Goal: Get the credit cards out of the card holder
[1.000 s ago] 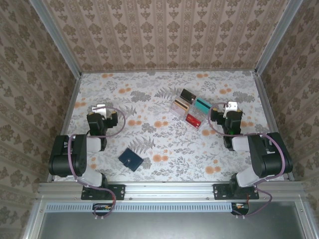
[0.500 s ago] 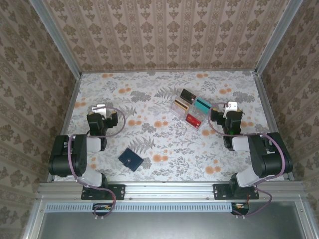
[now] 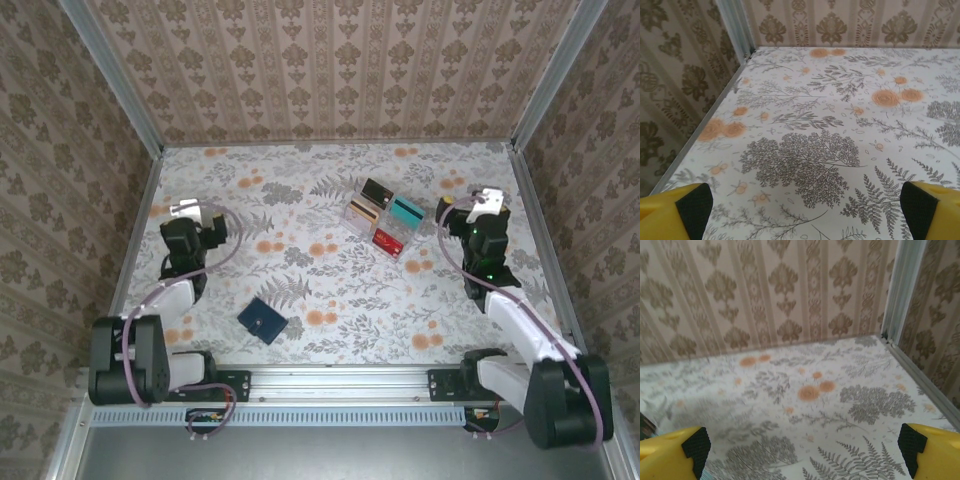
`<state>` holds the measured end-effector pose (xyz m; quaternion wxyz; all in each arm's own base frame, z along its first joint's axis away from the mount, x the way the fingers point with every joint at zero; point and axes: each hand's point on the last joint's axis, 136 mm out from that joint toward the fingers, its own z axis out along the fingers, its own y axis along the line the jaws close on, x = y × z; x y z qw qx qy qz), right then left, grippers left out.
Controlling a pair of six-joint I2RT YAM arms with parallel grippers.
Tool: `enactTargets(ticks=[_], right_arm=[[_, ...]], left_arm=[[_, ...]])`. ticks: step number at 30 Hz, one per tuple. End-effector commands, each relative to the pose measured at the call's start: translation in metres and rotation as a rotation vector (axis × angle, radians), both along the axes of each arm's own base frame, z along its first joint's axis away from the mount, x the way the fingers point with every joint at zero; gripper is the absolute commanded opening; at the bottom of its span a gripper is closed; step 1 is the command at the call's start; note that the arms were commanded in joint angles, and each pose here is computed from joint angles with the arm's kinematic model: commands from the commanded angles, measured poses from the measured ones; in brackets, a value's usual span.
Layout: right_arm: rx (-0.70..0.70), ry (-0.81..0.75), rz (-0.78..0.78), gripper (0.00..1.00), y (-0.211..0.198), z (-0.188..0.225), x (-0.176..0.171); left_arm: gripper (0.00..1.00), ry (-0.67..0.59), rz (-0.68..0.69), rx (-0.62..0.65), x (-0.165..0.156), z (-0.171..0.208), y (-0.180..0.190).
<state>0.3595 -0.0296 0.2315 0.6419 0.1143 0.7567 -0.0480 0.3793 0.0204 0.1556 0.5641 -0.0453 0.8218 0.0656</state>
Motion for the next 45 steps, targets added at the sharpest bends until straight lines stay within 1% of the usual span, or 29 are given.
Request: enactTargets(ticks=[1,3,5,8,13,15,18,19,21,24,26,30,35,39,42,44,45], right_arm=[[0.122,0.091,-0.111,1.00,-0.014,0.002,-0.024],[0.217,0.094,-0.170,1.00,-0.020,0.013,-0.033],[0.302,0.133,-0.193,1.00,-0.019,0.019,-0.041],[0.342,0.200,-0.084,1.00,0.002,0.028,-0.034],[0.400,0.329,0.112,1.00,0.048,0.030,-0.016],[0.392,0.358,0.184,1.00,0.075,0.029,-0.009],[0.334,0.408,0.299,1.00,0.125,0.026,0.001],[0.315,0.428,0.316,1.00,0.140,0.024,0.003],[0.298,0.462,0.343,1.00,0.166,0.015,0.009],[0.331,0.503,0.385,1.00,0.202,0.000,0.014],[0.355,0.542,0.431,1.00,0.226,-0.013,0.015],[0.368,0.623,0.485,1.00,0.259,-0.029,0.012],[0.344,0.662,0.504,1.00,0.281,-0.046,0.008],[0.343,0.692,0.500,1.00,0.285,-0.057,0.005],[0.341,0.699,0.499,1.00,0.285,-0.061,0.004],[0.338,0.699,0.496,1.00,0.285,-0.062,0.004],[0.336,0.703,0.495,1.00,0.285,-0.063,0.004]], left_arm=[[1.00,0.129,0.104,-0.110,-0.020,0.002,0.008],[1.00,0.175,0.144,-0.202,-0.030,0.007,0.006],[1.00,0.237,0.131,-0.265,-0.038,0.009,-0.002],[1.00,0.345,0.171,-0.356,-0.056,0.004,-0.007],[1.00,0.524,0.133,-0.505,-0.087,-0.009,-0.034],[1.00,0.582,0.124,-0.566,-0.099,-0.018,-0.043],[1.00,0.674,0.116,-0.647,-0.116,-0.030,-0.059],[1.00,0.701,0.112,-0.657,-0.121,-0.036,-0.065],[0.95,0.747,0.106,-0.672,-0.130,-0.046,-0.076],[0.91,0.828,0.108,-0.680,-0.144,-0.059,-0.090],[0.88,0.879,0.131,-0.657,-0.156,-0.068,-0.094],[0.87,0.933,0.168,-0.636,-0.181,-0.086,-0.103],[0.82,1.007,0.182,-0.641,-0.205,-0.103,-0.114],[0.74,1.057,0.174,-0.618,-0.220,-0.114,-0.123],[0.68,1.089,0.155,-0.615,-0.226,-0.122,-0.133],[0.66,1.095,0.146,-0.621,-0.225,-0.125,-0.138],[0.63,1.093,0.135,-0.625,-0.223,-0.126,-0.142]])
